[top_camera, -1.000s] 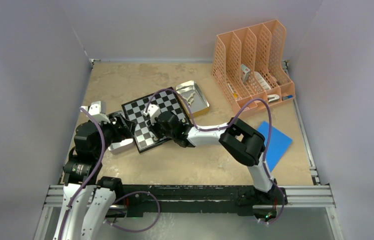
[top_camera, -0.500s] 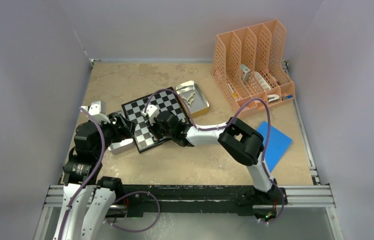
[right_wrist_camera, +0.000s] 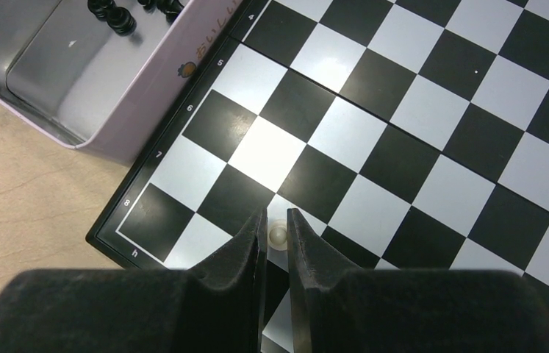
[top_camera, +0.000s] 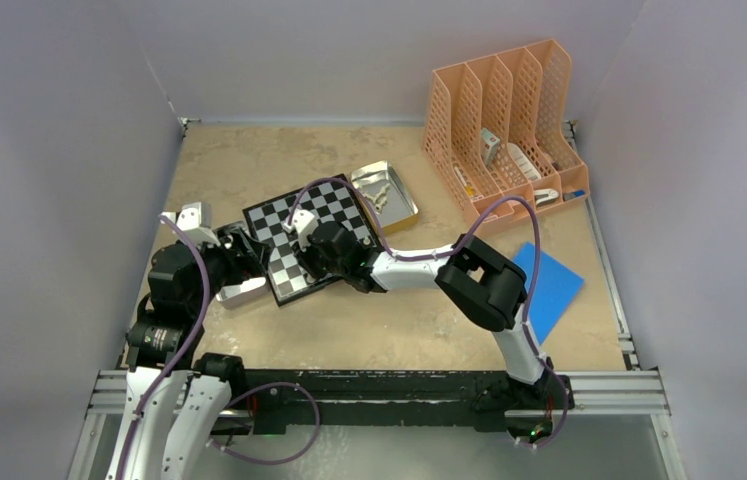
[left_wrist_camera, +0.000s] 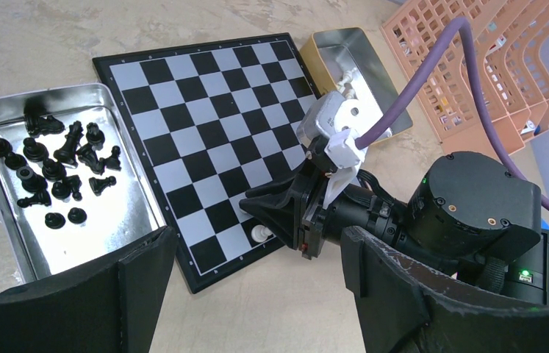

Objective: Set up the chess pieces on the board
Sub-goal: Place the chess piece on the chessboard, then adjust the chess piece on the chessboard.

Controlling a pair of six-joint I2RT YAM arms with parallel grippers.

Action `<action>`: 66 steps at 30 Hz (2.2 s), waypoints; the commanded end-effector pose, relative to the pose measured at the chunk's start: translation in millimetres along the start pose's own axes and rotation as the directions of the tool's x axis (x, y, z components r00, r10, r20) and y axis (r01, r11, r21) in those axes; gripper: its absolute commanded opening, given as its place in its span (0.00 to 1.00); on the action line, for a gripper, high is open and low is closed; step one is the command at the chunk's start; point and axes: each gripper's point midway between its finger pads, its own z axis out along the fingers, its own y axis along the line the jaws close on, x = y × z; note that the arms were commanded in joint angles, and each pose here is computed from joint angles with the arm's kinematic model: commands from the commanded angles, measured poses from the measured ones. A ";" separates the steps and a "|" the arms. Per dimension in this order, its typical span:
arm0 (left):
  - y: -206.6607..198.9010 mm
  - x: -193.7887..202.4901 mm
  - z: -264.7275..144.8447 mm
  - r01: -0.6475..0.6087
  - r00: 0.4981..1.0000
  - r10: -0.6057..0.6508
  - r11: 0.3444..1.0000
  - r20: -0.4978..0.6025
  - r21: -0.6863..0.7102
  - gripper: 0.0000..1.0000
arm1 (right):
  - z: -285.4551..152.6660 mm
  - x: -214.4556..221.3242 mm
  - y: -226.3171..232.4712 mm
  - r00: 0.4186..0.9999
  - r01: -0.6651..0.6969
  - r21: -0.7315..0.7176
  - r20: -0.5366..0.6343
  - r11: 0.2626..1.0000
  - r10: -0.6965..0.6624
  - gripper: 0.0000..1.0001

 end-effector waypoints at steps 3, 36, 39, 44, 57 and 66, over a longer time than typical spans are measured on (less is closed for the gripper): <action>-5.1 -12.9 -1.2 0.007 0.999 -0.007 1.000 0.043 0.012 0.82 | 1.0 -26.8 2.1 0.999 -0.021 0.000 0.049 1.000 0.021 0.18; -9.0 -13.2 -2.5 0.001 0.999 -0.003 0.999 0.045 0.034 0.82 | -71.2 -55.3 -11.3 0.981 -0.189 0.072 0.055 0.979 0.185 0.27; -9.4 -13.3 -2.8 0.000 0.999 -0.001 0.999 0.046 0.036 0.82 | -76.1 -40.2 -5.8 0.977 -0.212 0.057 0.035 0.976 0.210 0.26; -9.1 -14.1 -4.1 0.001 0.999 -0.002 0.999 0.052 0.035 0.82 | -76.9 -22.2 7.4 0.975 -0.221 0.030 0.003 0.975 0.221 0.25; -8.5 -13.8 -3.8 0.003 0.999 -0.004 1.000 0.051 0.031 0.82 | -51.7 3.9 30.7 0.978 -0.204 0.038 -0.035 0.978 0.206 0.24; -8.8 -14.2 -4.5 0.001 0.999 -0.002 0.999 0.054 0.033 0.82 | -45.7 7.5 23.3 0.981 -0.191 0.075 -0.024 0.979 0.194 0.24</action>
